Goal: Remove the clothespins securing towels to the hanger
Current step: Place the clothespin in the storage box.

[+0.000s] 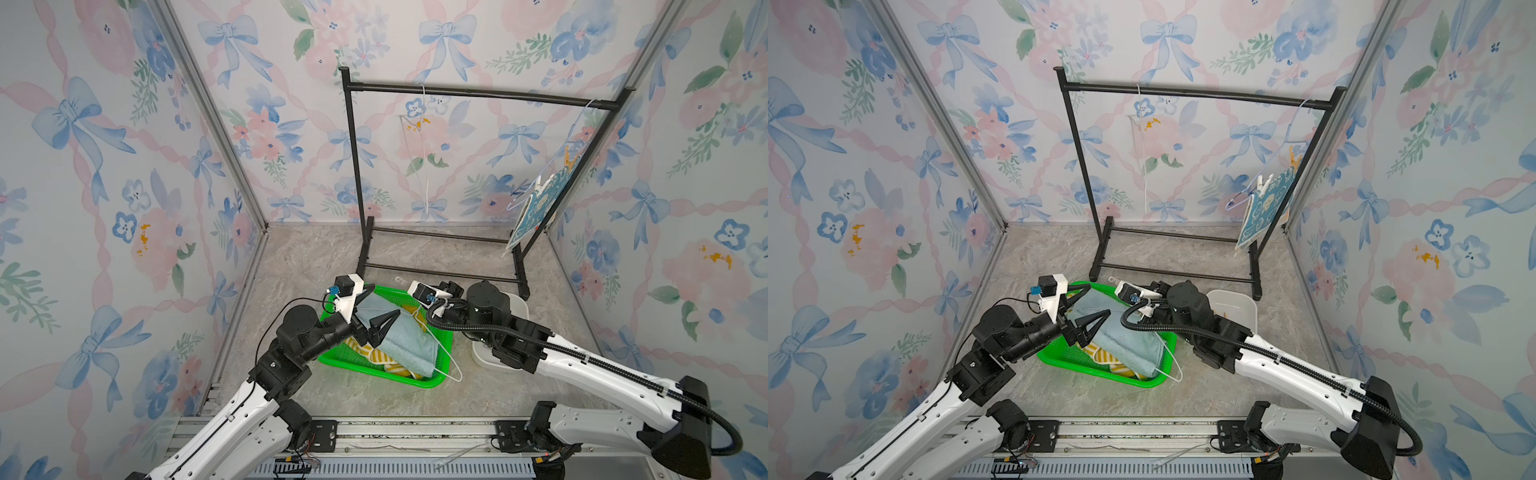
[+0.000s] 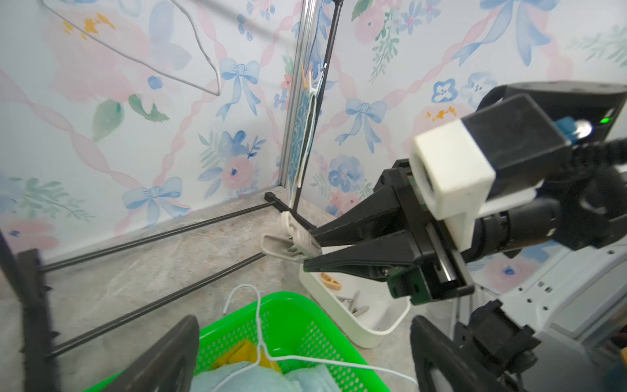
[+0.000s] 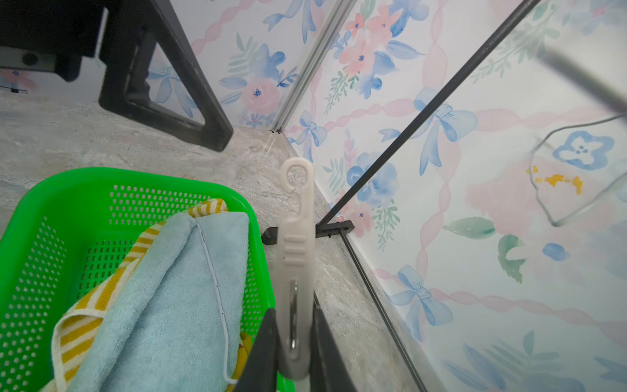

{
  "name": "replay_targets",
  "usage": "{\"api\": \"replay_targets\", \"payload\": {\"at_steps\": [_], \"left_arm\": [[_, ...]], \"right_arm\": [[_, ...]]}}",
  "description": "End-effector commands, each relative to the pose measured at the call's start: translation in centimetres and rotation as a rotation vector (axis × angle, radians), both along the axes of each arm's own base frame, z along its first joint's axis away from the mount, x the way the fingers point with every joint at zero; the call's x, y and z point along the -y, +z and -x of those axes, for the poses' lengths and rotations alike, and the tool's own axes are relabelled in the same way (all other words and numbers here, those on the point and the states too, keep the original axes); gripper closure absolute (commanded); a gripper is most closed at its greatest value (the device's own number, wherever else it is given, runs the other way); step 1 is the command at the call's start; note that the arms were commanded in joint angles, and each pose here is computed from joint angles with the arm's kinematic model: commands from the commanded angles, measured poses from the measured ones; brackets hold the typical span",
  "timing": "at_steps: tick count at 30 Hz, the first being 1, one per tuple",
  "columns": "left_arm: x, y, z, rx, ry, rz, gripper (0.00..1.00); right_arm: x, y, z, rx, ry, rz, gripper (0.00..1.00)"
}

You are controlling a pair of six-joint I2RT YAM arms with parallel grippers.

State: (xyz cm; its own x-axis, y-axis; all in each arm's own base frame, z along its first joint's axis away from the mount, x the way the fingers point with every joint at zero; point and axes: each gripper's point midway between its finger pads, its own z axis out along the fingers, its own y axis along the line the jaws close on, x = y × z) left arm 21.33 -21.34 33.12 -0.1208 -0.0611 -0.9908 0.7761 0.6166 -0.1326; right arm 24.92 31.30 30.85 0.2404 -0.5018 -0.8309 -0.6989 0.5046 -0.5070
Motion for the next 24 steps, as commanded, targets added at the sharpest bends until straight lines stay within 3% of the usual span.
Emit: {"api": "replay_targets", "payload": {"at_steps": [1, 8, 14, 19, 24], "left_arm": [[-2.3, -1.3, -1.1, 0.085, 0.125, -0.23, 0.03], [-5.2, 1.7, -2.4, 0.316, 0.292, -0.416, 0.02], [-5.6, 2.2, -3.2, 0.45, 0.32, -0.57, 0.02], [-5.1, 0.8, -3.6, 0.537, 0.293, -0.675, 0.02], [-4.2, -3.8, -4.2, 0.548, 0.243, -0.743, 0.02]], "right_arm": [[1.3, 1.5, 0.0, -0.044, -0.075, -0.051, 1.0], [2.9, 1.8, -0.3, -0.111, -0.147, -0.107, 1.0], [4.1, 1.6, -0.4, -0.177, -0.196, -0.143, 1.0], [5.2, 1.0, -0.5, -0.231, -0.247, -0.144, 1.0], [6.0, 0.2, -0.5, -0.268, -0.279, -0.151, 1.0]]}}
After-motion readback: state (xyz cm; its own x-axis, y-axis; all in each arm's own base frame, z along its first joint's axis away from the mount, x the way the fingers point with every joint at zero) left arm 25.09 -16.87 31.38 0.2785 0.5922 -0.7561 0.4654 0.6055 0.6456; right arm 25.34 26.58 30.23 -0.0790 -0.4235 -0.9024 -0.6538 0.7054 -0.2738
